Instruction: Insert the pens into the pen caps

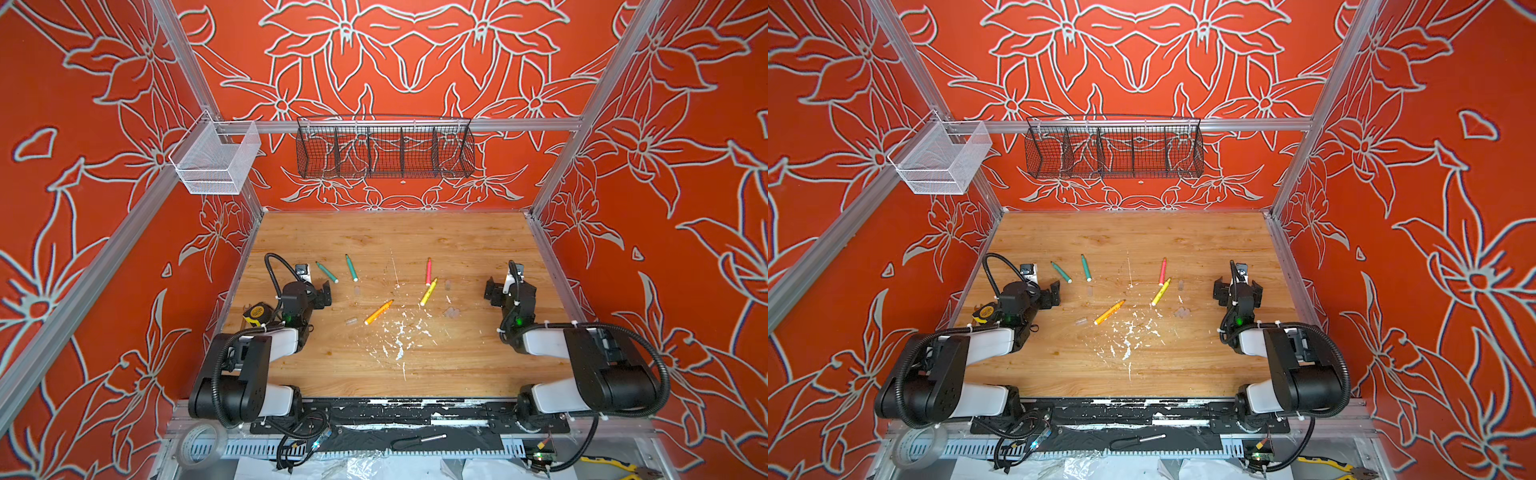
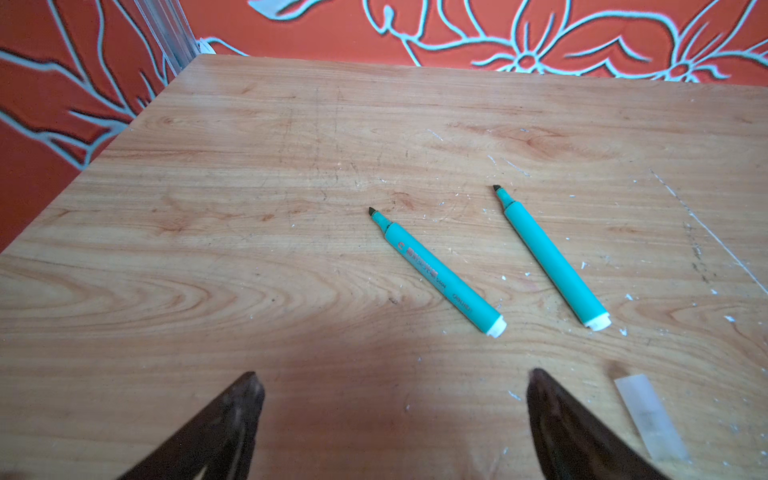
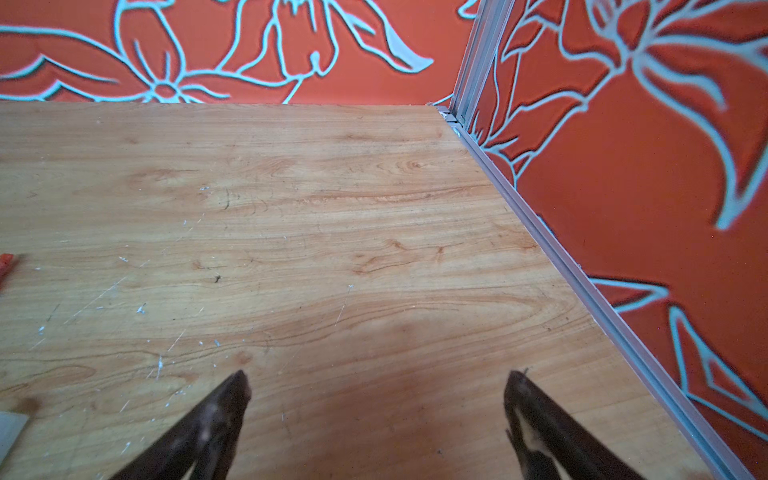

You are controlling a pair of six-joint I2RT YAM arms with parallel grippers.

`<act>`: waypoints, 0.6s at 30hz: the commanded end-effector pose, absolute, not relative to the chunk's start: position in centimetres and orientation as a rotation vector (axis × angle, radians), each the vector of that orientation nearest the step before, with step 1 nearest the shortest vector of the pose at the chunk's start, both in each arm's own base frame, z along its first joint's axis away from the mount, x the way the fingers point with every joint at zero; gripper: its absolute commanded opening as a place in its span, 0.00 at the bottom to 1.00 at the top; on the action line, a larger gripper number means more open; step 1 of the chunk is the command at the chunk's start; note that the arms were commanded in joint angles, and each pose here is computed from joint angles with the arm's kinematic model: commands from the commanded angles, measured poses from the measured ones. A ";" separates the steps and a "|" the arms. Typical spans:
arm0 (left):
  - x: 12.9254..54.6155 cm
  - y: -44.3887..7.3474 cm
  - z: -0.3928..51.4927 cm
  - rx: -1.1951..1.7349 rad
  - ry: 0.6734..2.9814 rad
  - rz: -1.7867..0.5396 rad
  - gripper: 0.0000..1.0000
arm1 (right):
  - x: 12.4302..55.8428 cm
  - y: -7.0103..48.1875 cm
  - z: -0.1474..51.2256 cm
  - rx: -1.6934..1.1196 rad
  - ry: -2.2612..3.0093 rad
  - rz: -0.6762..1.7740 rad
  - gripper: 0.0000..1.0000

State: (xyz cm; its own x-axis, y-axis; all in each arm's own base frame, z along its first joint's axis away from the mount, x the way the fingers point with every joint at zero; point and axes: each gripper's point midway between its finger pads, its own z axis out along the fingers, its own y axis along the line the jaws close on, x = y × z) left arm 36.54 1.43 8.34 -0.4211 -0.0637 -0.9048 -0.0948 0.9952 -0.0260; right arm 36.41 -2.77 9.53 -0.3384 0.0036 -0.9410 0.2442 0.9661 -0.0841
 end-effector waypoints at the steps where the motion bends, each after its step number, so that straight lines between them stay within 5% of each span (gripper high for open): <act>1: 36.7 1.5 8.6 -0.117 1.993 0.030 0.97 | 36.6 -2.9 9.9 0.180 1.889 -0.267 0.97; 14: 36.7 1.6 8.6 -0.122 1.989 0.036 0.97 | 36.6 -2.9 9.9 0.184 1.889 -0.268 0.97; 18: 37.0 2.3 12.1 -0.157 2.020 0.094 0.97 | 36.7 -2.8 10.4 0.175 1.899 -0.267 0.97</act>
State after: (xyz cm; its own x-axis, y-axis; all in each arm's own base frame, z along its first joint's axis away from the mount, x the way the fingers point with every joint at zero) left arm 36.30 1.77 8.51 -0.4536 -0.0644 -0.8889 -0.1183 0.9929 -0.0116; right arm 36.37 -2.85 9.51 -0.3415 0.0028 -0.9399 0.2486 0.9647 -0.0874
